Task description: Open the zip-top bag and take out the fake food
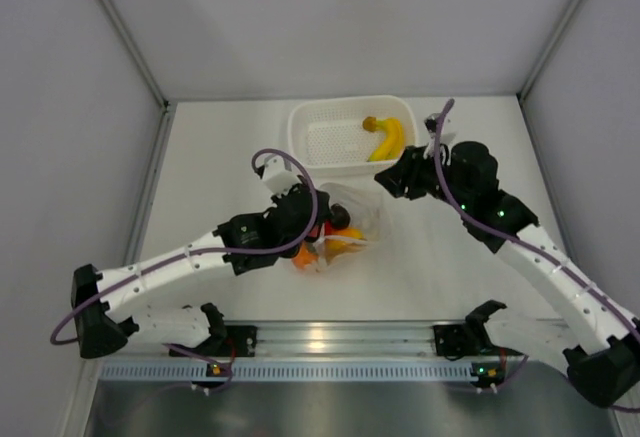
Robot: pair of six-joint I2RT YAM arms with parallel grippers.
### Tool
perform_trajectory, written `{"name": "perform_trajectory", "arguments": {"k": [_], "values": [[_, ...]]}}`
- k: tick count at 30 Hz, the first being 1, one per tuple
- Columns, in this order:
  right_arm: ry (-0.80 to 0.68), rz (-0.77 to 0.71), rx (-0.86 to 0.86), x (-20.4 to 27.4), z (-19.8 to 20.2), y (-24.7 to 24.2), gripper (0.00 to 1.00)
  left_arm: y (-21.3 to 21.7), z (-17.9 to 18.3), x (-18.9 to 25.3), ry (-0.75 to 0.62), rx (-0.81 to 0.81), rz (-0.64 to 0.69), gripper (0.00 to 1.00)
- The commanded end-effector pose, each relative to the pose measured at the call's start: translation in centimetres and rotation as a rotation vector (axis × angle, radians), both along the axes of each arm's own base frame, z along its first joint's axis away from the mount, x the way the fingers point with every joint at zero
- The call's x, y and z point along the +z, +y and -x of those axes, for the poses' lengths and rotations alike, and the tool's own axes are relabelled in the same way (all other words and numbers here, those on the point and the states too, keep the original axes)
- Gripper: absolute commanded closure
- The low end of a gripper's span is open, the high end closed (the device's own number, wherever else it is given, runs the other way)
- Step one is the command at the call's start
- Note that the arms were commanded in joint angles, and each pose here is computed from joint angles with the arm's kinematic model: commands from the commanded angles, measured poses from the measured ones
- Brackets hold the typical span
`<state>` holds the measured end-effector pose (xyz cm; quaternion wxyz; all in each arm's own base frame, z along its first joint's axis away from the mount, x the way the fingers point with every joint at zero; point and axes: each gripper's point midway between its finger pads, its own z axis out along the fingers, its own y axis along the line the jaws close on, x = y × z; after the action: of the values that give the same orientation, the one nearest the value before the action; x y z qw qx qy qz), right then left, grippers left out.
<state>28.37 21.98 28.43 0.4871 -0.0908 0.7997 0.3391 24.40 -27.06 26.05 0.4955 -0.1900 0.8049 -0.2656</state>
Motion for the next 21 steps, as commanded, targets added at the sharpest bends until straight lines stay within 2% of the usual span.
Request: {"name": "perform_trajectory", "arguments": {"k": [1,5,9,16,21], "values": [[-0.027,-0.066,0.046,1.7,4.0,0.5,0.57,-0.7,-0.8,2.0,-0.014,0.06,0.116,1.0],[0.01,-0.053,0.11,-0.1,7.3,2.2,0.58,-1.3,-1.0,1.1,0.009,0.069,0.127,1.0],[0.044,-0.033,0.096,-2.6,8.1,3.5,0.58,-2.1,-0.8,-0.1,0.042,0.055,0.127,1.0],[0.1,0.032,-0.092,-7.6,6.5,4.4,0.57,-3.1,-0.2,-2.7,0.107,0.041,0.139,1.0],[0.159,0.009,-0.23,-10.5,6.0,4.3,0.56,-3.5,0.6,-3.6,0.103,0.05,0.164,1.0]]}}
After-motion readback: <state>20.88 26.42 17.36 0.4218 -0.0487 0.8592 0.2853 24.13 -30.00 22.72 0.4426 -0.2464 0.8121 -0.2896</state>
